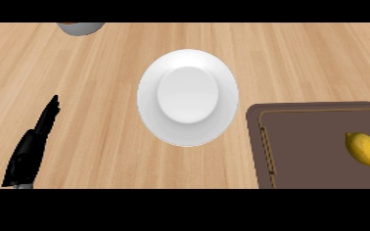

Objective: Pick the lemon from the tray and place it in the plate

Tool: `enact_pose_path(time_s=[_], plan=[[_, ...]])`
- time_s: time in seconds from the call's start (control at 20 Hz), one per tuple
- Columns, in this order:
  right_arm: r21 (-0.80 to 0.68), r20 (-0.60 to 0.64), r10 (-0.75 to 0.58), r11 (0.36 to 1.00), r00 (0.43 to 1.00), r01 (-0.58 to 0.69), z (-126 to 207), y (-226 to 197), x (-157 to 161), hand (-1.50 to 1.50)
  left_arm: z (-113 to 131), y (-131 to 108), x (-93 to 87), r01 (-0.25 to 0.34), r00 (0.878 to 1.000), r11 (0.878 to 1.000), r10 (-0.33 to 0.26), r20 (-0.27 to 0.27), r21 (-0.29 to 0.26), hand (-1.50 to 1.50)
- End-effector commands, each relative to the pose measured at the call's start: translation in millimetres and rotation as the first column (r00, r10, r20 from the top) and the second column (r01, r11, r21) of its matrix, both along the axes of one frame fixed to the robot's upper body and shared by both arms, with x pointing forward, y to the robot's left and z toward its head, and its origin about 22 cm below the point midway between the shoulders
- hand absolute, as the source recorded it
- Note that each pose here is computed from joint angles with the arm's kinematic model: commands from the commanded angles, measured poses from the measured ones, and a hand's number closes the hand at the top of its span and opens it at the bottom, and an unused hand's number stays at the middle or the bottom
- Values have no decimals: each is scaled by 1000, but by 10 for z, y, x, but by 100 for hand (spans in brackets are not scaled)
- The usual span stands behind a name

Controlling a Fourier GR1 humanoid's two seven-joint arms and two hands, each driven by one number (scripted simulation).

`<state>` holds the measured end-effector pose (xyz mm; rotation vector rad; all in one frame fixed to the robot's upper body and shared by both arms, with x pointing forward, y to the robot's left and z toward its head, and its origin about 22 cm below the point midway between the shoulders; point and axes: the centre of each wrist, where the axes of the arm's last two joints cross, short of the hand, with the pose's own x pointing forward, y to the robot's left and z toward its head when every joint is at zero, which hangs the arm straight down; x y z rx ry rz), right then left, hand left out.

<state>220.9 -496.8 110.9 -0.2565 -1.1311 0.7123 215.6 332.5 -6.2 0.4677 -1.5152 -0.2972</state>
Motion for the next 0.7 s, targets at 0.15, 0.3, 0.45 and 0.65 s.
enact_pose_path(time_s=[0.15, 0.3, 0.45, 0.65], plan=[[-10, -49, 63, 998, 997, -64, -335, 201, 227, -150, 51, -2, -89, -13, 1000, 1000, 13, 7, 11, 0], [7, -77, 114, 994, 991, -114, -472, 134, 13, -150, -9, 26, -55, -13, 1000, 1000, 13, 0, -6, 0], [-9, -105, 101, 995, 989, -103, -247, 52, 220, -150, 7, 40, -105, -8, 1000, 1000, 8, 6, 13, 0], [-18, -118, 104, 994, 988, -107, -449, 63, 165, -150, -110, -184, -98, -5, 1000, 1000, 5, 4, -5, 0]])
